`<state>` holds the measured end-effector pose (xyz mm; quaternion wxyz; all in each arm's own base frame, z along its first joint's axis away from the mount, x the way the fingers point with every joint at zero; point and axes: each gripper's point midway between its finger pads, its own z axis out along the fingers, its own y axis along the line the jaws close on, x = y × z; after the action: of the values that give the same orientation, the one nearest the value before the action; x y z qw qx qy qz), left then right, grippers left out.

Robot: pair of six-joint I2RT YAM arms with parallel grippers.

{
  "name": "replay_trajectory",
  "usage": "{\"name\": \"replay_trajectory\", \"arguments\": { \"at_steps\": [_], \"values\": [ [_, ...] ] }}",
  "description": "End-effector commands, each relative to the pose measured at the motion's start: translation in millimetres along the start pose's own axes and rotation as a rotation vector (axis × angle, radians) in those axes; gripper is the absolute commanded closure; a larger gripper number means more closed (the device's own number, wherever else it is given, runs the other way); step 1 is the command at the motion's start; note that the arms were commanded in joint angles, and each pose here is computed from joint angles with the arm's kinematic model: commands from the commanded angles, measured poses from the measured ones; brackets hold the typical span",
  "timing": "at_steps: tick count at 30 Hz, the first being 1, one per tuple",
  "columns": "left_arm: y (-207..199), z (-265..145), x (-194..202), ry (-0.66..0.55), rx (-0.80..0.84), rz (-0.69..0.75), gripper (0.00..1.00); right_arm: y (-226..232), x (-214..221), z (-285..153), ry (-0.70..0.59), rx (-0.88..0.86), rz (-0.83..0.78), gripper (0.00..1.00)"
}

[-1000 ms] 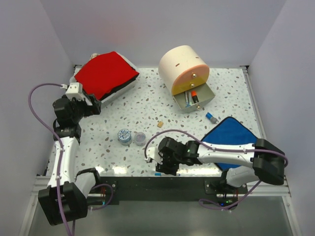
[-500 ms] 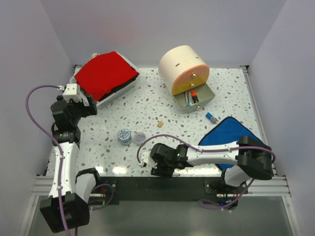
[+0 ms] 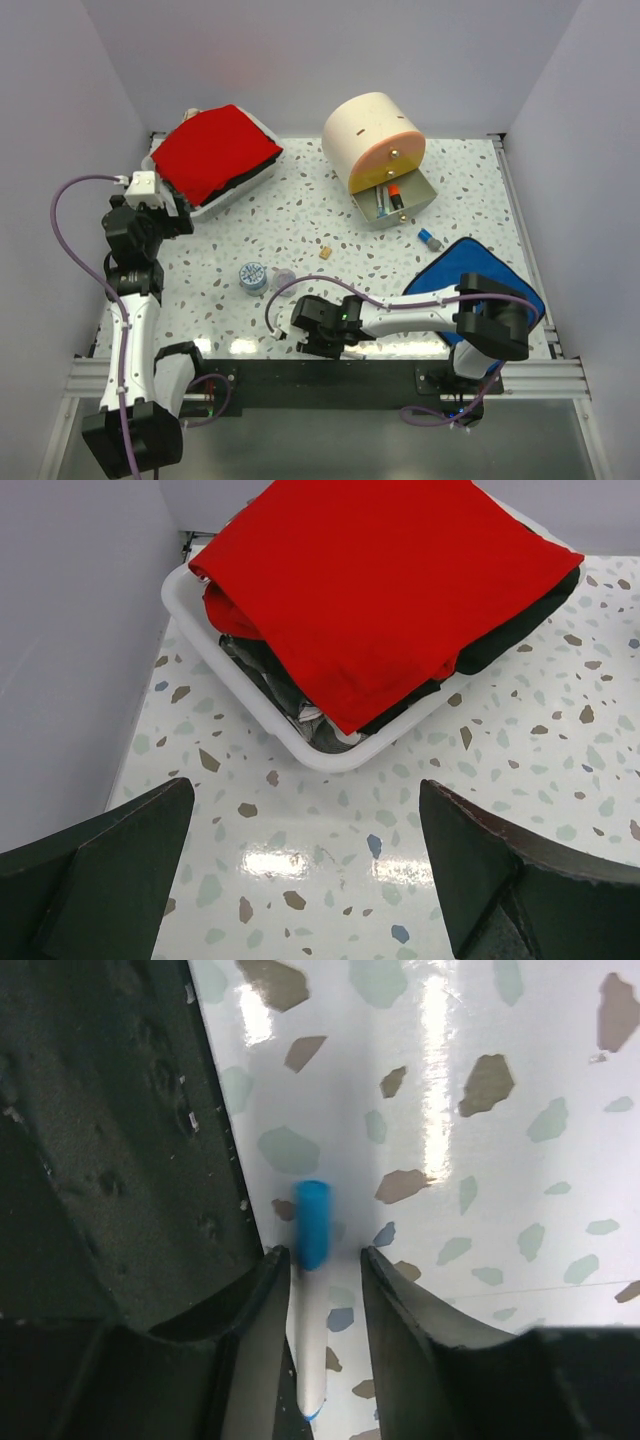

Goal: Sort the stationery into containers
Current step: Pick up the pen from the corner of the board.

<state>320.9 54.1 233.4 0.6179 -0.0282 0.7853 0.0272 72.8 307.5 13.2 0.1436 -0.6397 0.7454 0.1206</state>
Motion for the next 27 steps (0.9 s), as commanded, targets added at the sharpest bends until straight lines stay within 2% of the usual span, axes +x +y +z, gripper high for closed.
{"name": "replay_trajectory", "arguments": {
  "at_steps": [1,2,3,6,10,13,19,24,27],
  "values": [
    [2.0,-1.9,-10.8,-0.035,-0.017,0.023,0.0,3.4,7.9,8.0,0.046,-0.008,0.007,0.76],
    [1.5,-1.7,-13.4,-0.038,-0.016,0.022,0.0,3.5,8.6,8.7,0.049,-0.01,0.008,0.92],
    [1.8,-1.5,-13.6,-0.035,-0.016,0.021,0.0,2.0,8.7,8.8,0.052,0.0,0.005,1.0],
    [1.1,1.0,-18.3,-0.029,-0.009,0.027,0.0,-8.0,9.8,5.3,0.052,0.023,-0.021,1.0],
    [1.4,7.0,-20.5,0.003,0.003,0.051,0.0,-53.9,2.5,-13.8,0.015,0.112,-0.115,1.0],
    [1.4,11.7,-22.0,0.029,0.013,0.06,0.0,-88.7,6.9,-31.4,0.041,0.153,-0.118,1.0],
    [-3.6,22.4,-43.4,0.027,0.057,0.063,0.0,-148.8,8.5,-87.6,0.052,0.262,-0.178,1.0],
    [-12.8,32.3,-52.4,0.02,0.115,0.04,0.0,-230.7,3.3,-146.4,0.019,0.488,-0.293,1.0],
    [-17.9,34.7,-58.7,0.011,0.142,0.024,0.0,-277.4,7.6,-172.8,0.015,0.567,-0.274,1.0]
  ]
}}
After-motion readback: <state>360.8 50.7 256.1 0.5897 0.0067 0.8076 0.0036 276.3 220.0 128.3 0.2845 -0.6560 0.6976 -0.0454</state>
